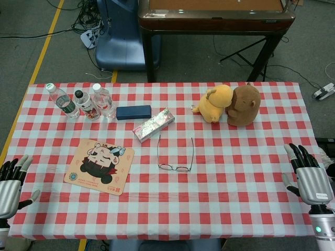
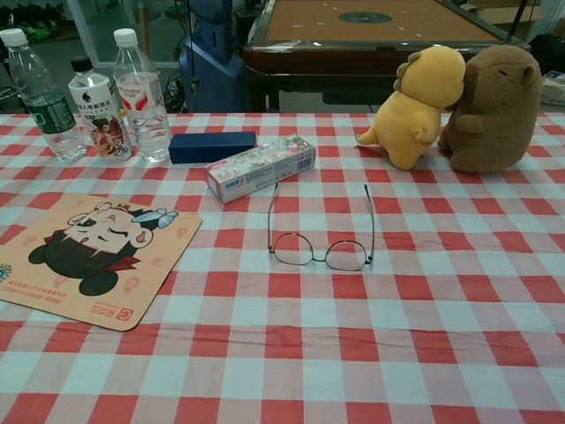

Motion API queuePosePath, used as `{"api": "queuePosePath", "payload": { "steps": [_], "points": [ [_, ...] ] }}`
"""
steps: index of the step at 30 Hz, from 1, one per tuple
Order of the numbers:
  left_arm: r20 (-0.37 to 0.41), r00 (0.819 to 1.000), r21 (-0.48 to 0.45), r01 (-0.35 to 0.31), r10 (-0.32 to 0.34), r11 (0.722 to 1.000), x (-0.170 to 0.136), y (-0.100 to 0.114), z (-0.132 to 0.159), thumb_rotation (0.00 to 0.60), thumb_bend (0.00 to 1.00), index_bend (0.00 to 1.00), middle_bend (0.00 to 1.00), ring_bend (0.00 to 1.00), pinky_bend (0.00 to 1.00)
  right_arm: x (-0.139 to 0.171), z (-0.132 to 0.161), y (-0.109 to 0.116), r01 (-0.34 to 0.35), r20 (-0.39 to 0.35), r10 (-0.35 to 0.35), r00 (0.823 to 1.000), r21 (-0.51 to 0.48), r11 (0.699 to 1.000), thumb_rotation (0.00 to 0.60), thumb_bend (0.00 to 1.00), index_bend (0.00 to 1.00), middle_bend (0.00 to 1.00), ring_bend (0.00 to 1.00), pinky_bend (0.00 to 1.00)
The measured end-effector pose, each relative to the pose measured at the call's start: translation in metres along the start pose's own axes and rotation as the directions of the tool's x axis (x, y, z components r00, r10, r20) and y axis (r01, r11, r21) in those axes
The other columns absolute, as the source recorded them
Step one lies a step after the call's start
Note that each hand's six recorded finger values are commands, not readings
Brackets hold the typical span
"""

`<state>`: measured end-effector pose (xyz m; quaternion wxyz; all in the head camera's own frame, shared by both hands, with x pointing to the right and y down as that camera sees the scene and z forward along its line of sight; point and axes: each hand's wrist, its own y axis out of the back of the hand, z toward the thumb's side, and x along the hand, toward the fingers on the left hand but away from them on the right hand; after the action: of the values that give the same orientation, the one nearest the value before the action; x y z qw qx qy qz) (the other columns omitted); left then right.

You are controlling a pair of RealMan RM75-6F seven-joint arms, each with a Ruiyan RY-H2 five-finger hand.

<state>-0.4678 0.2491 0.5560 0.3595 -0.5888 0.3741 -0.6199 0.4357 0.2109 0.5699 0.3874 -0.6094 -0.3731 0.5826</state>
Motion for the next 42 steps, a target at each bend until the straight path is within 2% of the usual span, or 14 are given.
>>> {"api": "queuePosePath", "payload": {
  "steps": [9, 14, 19, 22, 25, 27, 30, 35, 38, 42],
  "points": [
    [-0.004, 1.0, -0.01, -0.01, 0.01, 1.0, -0.002, 0.0, -0.001, 0.6, 0.25, 0.0, 0.0, 0.0, 0.0, -0.002, 0.004, 0.004, 0.011, -0.019, -0.012, 1.0, -0.002, 1.0, 0.6, 0.36, 0.0, 0.09, 0.03, 0.17],
    [-0.009, 1.0, -0.01, -0.005, 0.005, 1.0, -0.002, 0.0, -0.003, 0.6, 0.25, 0.0, 0.0, 0.0, 0.0, -0.004, 0.007, 0.005, 0.007, -0.032, -0.007, 0.999, -0.003, 1.0, 0.6, 0.36, 0.0, 0.13, 0.05, 0.17],
    [-0.01, 1.0, -0.012, -0.005, 0.005, 1.0, -0.001, 0.0, -0.003, 0.6, 0.25, 0.0, 0.0, 0.0, 0.0, -0.008, 0.017, 0.006, 0.005, -0.066, -0.004, 0.998, 0.003, 1.0, 0.6, 0.36, 0.0, 0.19, 0.1, 0.17],
    [-0.009, 1.0, -0.012, -0.002, 0.002, 1.0, -0.001, -0.001, -0.003, 0.6, 0.25, 0.0, 0.0, 0.0, 0.0, -0.012, 0.025, 0.007, 0.002, -0.094, -0.001, 0.996, 0.01, 1.0, 0.6, 0.36, 0.0, 0.25, 0.18, 0.18],
    [-0.007, 1.0, -0.012, 0.002, -0.002, 1.0, -0.001, -0.001, -0.002, 0.6, 0.25, 0.0, 0.0, 0.0, 0.0, -0.017, 0.035, 0.005, -0.008, -0.127, 0.011, 0.992, 0.021, 1.0, 0.6, 0.36, 0.0, 0.41, 0.39, 0.31],
    [-0.005, 1.0, -0.013, 0.002, -0.002, 1.0, -0.001, -0.001, -0.001, 0.6, 0.25, 0.0, 0.0, 0.0, 0.0, -0.02, 0.042, 0.003, -0.027, -0.151, 0.031, 0.988, 0.025, 0.999, 0.6, 0.36, 0.0, 0.59, 0.58, 0.46],
    [-0.005, 1.0, -0.015, 0.0, -0.001, 1.0, -0.002, -0.001, -0.001, 0.6, 0.25, 0.0, 0.0, 0.0, 0.0, -0.028, 0.056, -0.004, -0.071, -0.196, 0.075, 0.978, 0.027, 0.997, 0.6, 0.36, 0.0, 0.78, 0.75, 0.66],
    [-0.007, 1.0, -0.013, 0.004, -0.004, 1.0, -0.003, -0.002, -0.001, 0.6, 0.25, 0.0, 0.0, 0.0, 0.0, -0.042, 0.085, -0.018, -0.148, -0.281, 0.154, 0.947, 0.041, 0.988, 0.6, 0.39, 0.0, 0.91, 0.92, 0.83],
    [-0.011, 1.0, -0.012, 0.004, -0.004, 1.0, -0.004, -0.002, -0.002, 0.6, 0.25, 0.0, 0.0, 0.0, 0.0, -0.049, 0.103, -0.029, -0.198, -0.325, 0.203, 0.924, 0.049, 0.979, 0.6, 0.44, 0.0, 0.95, 0.98, 0.89],
    [-0.012, 1.0, -0.012, 0.006, -0.006, 1.0, -0.005, -0.001, -0.002, 0.6, 0.25, 0.0, 0.0, 0.0, 0.0, -0.057, 0.123, -0.047, -0.275, -0.357, 0.279, 0.891, 0.065, 0.959, 0.6, 0.54, 0.0, 0.98, 1.0, 0.93]
  ]
}}
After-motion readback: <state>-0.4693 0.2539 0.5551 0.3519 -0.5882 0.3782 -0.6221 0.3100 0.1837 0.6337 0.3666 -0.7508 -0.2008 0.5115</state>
